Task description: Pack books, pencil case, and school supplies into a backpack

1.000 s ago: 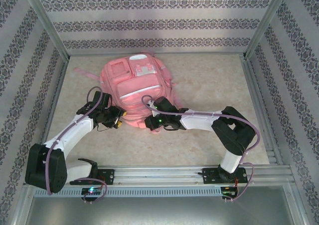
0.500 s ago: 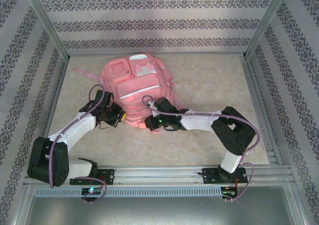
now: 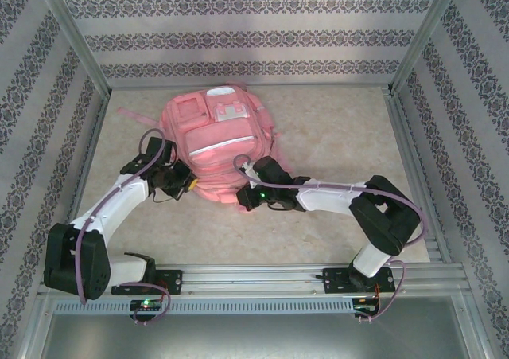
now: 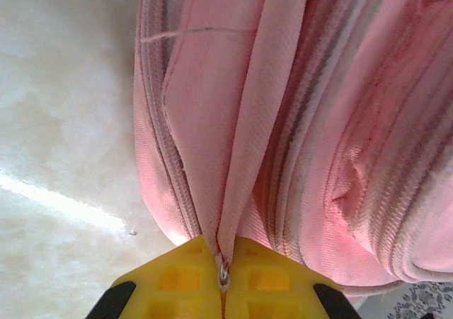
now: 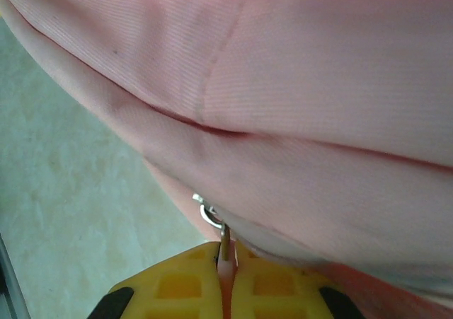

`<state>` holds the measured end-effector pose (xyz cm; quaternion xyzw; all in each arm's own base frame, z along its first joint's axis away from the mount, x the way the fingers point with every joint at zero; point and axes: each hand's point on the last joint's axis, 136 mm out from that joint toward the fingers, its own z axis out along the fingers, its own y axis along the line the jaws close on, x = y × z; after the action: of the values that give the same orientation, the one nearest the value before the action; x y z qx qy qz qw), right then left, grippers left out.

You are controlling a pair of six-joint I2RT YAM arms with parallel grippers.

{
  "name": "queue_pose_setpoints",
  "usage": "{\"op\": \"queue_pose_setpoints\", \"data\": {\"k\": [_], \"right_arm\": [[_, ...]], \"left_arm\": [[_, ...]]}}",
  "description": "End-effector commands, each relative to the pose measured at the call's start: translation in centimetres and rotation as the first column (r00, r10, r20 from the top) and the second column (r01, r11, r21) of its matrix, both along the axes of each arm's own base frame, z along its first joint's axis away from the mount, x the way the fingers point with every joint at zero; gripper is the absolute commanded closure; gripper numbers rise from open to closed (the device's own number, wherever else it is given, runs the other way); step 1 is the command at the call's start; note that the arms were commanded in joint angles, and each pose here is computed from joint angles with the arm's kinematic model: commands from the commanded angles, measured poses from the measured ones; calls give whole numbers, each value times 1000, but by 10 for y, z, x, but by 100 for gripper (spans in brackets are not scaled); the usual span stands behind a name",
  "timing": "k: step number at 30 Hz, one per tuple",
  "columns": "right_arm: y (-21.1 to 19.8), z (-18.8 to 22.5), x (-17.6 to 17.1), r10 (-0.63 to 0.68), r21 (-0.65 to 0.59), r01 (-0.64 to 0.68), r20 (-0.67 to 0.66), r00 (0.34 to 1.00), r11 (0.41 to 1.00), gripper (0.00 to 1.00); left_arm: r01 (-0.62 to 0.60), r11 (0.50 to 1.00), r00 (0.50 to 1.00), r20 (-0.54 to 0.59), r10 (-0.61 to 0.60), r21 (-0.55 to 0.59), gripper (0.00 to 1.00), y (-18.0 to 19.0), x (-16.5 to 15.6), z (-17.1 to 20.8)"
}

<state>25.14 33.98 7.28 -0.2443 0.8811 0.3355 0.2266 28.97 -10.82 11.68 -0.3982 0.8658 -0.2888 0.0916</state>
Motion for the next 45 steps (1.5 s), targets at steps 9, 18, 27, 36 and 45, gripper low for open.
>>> {"op": "queue_pose_setpoints", "data": {"k": [9, 18, 27, 36, 45], "right_arm": [[-25, -16, 18, -44, -134, 44, 5, 999, 990, 100], [21, -15, 15, -29, -72, 24, -70, 997, 997, 100], [28, -25, 17, -55, -61, 48, -124, 991, 997, 100], [25, -24, 19, -72, -68, 65, -112, 991, 996, 100], [15, -25, 17, -92, -75, 84, -113, 989, 994, 100]], "left_arm": [[27, 953, 1000, -11, -25, 301, 92, 62, 8, 18], [-115, 991, 990, -76, 120, 65, 47, 34, -11, 8], [-162, 987, 986, -53, 161, -10, 36, -13, -15, 13], [-126, 991, 990, -50, 129, 49, 47, -29, -1, -9], [-83, 981, 996, -19, 88, 177, 79, -17, 8, -14]]}}
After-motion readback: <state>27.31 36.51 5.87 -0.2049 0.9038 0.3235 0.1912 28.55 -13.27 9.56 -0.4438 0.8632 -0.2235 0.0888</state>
